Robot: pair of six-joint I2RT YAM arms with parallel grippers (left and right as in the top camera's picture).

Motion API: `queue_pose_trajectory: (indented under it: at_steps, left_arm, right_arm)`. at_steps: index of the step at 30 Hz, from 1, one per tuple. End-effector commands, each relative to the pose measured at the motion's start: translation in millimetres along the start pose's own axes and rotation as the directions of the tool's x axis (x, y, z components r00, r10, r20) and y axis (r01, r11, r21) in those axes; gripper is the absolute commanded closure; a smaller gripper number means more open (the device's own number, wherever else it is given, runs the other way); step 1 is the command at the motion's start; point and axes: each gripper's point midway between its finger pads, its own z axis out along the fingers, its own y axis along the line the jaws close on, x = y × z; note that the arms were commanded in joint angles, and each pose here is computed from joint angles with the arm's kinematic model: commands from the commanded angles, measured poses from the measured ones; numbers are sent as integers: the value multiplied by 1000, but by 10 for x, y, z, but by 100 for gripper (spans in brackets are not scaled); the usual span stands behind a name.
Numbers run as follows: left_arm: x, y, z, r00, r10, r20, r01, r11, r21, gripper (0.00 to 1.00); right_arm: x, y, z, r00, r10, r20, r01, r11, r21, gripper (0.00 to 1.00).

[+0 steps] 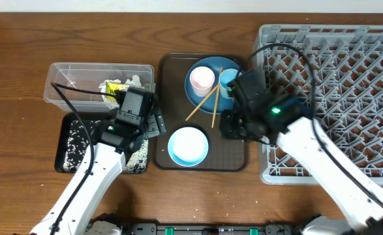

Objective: Sort waste into correct bins and load items into the dishwasher rack

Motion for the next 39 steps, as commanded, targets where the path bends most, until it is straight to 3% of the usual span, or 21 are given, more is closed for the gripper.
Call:
queue_pose_trajectory:
  at_steps: [1,9,18,29,39]
  left_arm:
    - [3,14,-27,1000,0,0,0,1000,7,11]
    - [-15,126,-16,1000,-17,-3,17,1000,-24,11]
    - [-47,340,6,997,-76,-13,74,995,-67,10]
    - [-38,362,8,997,-79,-18,78,994,-72,10]
    - [-39,361,8,997,-79,-17,78,994,-72,10]
  right_arm:
    - [-16,-2,213,999,41,-8,-40,998,52,65]
    - [23,3,580,996,44,-71,-38,995,87,65]
    - [379,205,821,985,-24,-172,40,995,90,64]
    - [537,34,1029,988,-51,-145,87,964,253,66]
    - [591,-5,1128,989,-46,-141,80,965,249,68]
